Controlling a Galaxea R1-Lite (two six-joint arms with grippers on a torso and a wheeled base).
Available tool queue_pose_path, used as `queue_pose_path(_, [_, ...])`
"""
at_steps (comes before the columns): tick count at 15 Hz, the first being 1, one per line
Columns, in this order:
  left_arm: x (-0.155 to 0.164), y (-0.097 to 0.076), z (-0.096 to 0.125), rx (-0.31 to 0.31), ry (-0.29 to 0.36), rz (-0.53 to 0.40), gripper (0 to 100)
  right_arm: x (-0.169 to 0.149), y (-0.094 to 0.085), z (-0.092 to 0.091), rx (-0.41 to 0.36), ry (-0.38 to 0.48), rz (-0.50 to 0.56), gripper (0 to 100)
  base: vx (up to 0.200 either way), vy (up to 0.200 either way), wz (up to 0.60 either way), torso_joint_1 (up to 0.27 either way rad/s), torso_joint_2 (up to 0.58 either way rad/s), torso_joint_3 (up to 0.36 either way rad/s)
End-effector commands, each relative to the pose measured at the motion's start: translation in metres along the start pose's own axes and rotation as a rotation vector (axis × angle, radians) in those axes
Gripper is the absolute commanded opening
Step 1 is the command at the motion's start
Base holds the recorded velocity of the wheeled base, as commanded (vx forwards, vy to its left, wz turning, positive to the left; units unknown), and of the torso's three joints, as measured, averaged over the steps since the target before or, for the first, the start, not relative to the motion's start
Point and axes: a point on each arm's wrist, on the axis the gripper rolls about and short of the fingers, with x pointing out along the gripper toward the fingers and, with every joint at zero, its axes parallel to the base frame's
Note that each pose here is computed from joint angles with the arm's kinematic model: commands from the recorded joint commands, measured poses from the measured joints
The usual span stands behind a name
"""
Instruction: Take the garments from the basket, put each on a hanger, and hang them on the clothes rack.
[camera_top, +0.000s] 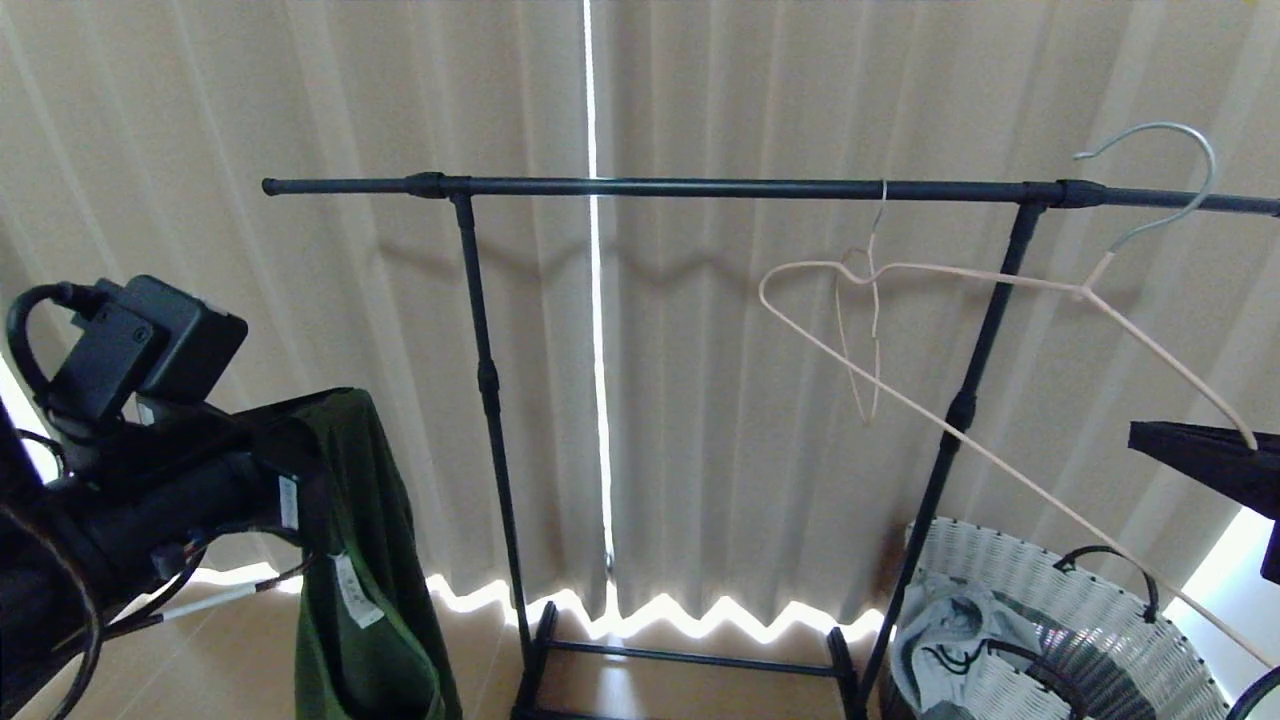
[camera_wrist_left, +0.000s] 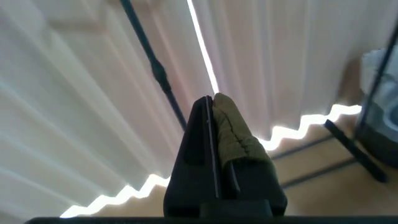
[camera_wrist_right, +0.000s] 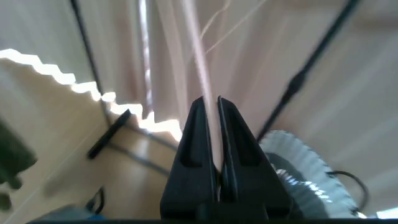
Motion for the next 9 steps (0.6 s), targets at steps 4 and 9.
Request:
queue_pose_path(4, [0.061,-0.003,0.017,-0.004,0.104,0.132,0,0.044,0.036,-0.008,0.096,0.165,0.223,0,0.000,0.000,0.00,0.000,0.00,0.000])
queue_pose_path(9, [0.076,-0.023,0.069,-0.208,0.162,0.031,0,0.055,0.070,-0.009,0.090,0.179,0.379,0,0.000,0.000,0.00,0.000,0.00,0.000])
